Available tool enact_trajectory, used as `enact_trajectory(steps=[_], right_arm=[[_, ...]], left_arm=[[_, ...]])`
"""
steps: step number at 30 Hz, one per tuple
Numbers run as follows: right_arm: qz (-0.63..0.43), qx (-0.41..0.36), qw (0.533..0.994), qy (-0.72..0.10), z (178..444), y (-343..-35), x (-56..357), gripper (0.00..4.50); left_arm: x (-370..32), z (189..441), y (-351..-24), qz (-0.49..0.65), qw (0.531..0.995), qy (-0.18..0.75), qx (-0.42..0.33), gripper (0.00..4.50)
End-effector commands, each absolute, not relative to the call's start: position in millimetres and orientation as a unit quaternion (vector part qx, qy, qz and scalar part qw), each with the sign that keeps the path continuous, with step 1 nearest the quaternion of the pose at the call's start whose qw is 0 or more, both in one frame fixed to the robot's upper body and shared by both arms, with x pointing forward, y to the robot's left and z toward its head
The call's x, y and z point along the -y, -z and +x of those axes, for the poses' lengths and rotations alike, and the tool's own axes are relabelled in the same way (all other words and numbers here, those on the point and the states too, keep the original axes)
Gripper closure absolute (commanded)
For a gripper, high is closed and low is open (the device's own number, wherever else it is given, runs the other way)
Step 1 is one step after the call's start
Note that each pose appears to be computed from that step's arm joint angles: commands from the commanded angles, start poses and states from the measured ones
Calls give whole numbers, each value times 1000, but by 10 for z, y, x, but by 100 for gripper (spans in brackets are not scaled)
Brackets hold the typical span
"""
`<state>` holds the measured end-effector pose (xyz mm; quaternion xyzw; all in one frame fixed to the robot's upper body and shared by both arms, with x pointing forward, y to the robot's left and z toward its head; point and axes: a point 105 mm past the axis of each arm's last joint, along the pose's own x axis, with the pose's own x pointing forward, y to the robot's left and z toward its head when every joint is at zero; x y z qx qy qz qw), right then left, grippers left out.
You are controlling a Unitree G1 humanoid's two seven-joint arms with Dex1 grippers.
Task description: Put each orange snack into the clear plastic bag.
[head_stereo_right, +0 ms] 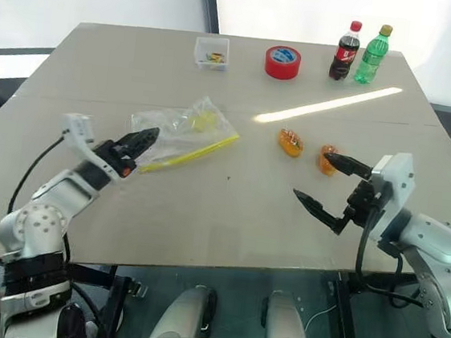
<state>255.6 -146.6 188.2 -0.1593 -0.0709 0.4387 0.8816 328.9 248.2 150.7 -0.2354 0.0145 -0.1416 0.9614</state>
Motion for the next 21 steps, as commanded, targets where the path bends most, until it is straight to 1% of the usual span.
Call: enact_trajectory(steps=[1,5,7,11,14,18,21], right_arm=[[-165,92,878,-439,2559,-1929,1441,1],[-166,97,877,-440,2582,-1940,1433,1],[-166,100,877,-439,2593,-1951,1426,1],[-168,103,875,-441,2595,-1939,1398,1],[-169,106,876,-438,2592,-1938,1385,1],[-168,109,878,-434,2591,-1924,1359,1],[-169,112,878,-433,2586,-1919,1331,0]], left_arm=[[-2858,3343,-1429,-208,976,49,-32,119],[-2850,3439,-1234,-187,979,35,-76,119],[-2691,3516,-1138,-172,979,54,-91,119],[-2266,3658,-1022,-192,966,129,-114,119],[-2140,3718,-971,-208,959,148,-127,119],[-1973,3733,-776,-240,940,170,-173,119],[-1890,3774,-774,-243,937,182,-172,194]])
